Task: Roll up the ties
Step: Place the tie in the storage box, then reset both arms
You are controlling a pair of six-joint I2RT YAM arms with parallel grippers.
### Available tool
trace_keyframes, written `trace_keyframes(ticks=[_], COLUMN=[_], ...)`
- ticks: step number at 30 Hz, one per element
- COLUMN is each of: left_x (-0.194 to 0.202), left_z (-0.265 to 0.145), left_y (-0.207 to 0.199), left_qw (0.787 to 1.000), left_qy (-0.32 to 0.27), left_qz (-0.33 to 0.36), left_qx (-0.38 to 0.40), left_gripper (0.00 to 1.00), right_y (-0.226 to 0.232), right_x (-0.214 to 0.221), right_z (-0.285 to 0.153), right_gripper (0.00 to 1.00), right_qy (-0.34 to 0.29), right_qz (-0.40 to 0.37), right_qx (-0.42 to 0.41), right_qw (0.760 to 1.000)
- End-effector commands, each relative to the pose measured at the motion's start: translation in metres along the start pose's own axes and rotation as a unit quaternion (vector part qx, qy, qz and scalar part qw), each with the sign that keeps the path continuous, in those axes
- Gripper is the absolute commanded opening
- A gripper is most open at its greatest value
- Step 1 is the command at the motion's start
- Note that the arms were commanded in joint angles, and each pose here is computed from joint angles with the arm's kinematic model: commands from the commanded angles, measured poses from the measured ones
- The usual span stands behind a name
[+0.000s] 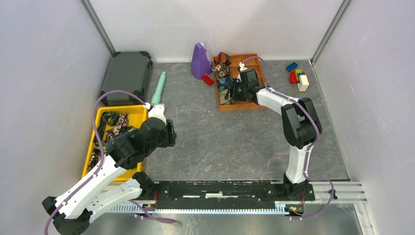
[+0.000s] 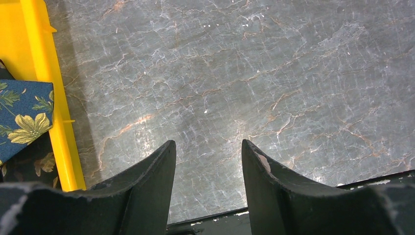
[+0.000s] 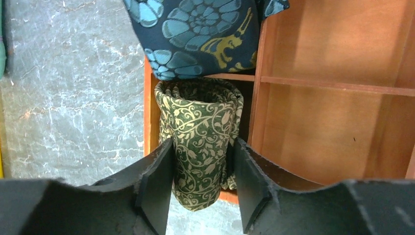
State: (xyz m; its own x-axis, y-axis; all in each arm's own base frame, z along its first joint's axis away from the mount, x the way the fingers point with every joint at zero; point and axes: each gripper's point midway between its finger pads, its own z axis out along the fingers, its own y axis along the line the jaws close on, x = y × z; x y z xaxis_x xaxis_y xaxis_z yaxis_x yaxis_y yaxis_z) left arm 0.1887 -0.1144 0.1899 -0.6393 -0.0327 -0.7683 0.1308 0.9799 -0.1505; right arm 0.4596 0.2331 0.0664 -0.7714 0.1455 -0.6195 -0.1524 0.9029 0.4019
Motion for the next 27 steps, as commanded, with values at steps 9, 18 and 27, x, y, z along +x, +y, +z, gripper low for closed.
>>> trace_keyframes(ticks=[9, 18, 27], left_x=[-0.007, -0.008, -0.014], left_z=[-0.002, -0.003, -0.010], left_y=[0.004, 0.006, 0.013], left_qw=[1.000, 0.999, 0.999], left_qy=[-0.020, -0.024, -0.045], left_qz=[0.023, 0.020, 0.002], left_qx=[-0.002, -0.005, -0.016], left_gripper=[0.59, 0.61, 1.00], right_y=[0.026, 0.084, 0.079], right_x=[-0.060, -0.126, -0.085], right_z=[-0.062, -0.163, -0.267], right_gripper=[0.78, 0.98, 0.98], right_qy=[-0.057, -0.164, -0.349], right_qz=[-0.026, -0.092, -0.140], right_qx=[-0.005, -0.085, -0.138], right_qw=[0.998, 0.978, 0.916])
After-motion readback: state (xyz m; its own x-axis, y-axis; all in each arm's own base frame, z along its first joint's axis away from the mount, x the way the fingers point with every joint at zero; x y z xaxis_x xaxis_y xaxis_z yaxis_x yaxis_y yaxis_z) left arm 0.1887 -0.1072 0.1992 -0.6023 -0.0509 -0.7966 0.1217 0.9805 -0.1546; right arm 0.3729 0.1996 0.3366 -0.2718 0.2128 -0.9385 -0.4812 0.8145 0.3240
